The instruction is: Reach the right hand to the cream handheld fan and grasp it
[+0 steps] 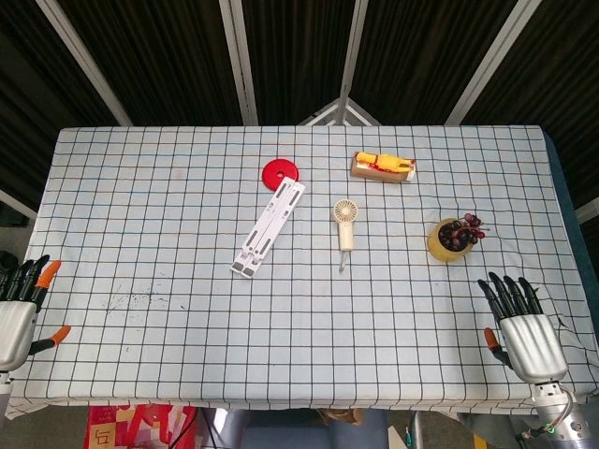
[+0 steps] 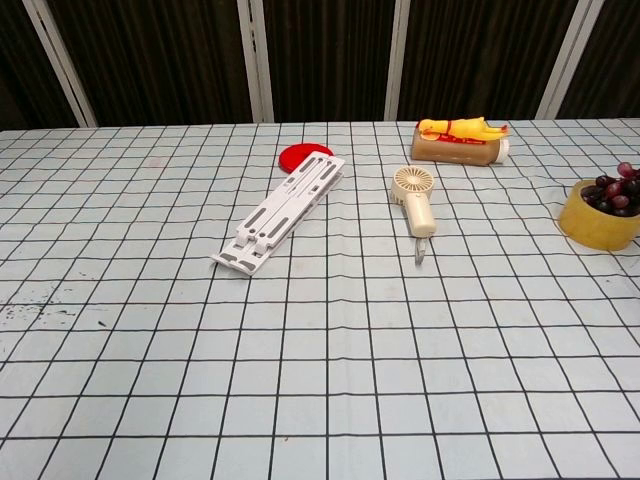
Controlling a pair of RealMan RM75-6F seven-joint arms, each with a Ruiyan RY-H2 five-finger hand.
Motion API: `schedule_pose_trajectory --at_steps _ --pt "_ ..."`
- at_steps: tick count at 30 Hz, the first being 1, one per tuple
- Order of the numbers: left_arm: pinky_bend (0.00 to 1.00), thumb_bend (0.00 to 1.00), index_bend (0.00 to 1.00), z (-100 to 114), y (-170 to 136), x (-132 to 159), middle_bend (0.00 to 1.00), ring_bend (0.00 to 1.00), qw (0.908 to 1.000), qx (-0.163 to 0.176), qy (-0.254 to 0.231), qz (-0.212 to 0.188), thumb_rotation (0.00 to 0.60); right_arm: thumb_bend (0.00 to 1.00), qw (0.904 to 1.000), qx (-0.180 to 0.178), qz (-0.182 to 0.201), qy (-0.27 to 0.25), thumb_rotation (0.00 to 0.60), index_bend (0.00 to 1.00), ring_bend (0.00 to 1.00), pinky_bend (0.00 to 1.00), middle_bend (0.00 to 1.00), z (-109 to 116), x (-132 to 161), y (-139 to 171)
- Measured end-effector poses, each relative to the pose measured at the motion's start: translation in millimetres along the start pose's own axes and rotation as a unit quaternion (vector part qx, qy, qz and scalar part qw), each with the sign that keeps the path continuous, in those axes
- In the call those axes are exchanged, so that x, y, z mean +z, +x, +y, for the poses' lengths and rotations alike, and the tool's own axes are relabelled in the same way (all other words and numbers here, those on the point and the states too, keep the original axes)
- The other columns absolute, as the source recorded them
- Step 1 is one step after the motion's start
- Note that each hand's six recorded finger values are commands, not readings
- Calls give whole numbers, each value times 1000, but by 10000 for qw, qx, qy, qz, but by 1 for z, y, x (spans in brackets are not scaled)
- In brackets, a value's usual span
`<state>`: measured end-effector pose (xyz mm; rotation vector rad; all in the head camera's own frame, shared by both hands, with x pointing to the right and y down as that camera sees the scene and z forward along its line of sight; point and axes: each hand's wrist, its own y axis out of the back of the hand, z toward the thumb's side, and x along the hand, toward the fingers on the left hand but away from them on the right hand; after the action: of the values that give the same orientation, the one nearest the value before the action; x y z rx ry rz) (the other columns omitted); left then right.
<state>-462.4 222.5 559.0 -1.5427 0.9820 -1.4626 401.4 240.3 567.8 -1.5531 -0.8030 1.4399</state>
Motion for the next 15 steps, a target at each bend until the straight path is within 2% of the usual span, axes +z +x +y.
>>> schedule_pose_trajectory --at_steps 15 --pt "0 33 0 2 -3 0 0 0 10000 32 -41 -12 600 458 9998 -40 19 -175 600 0 0 5 0 2 4 -5"
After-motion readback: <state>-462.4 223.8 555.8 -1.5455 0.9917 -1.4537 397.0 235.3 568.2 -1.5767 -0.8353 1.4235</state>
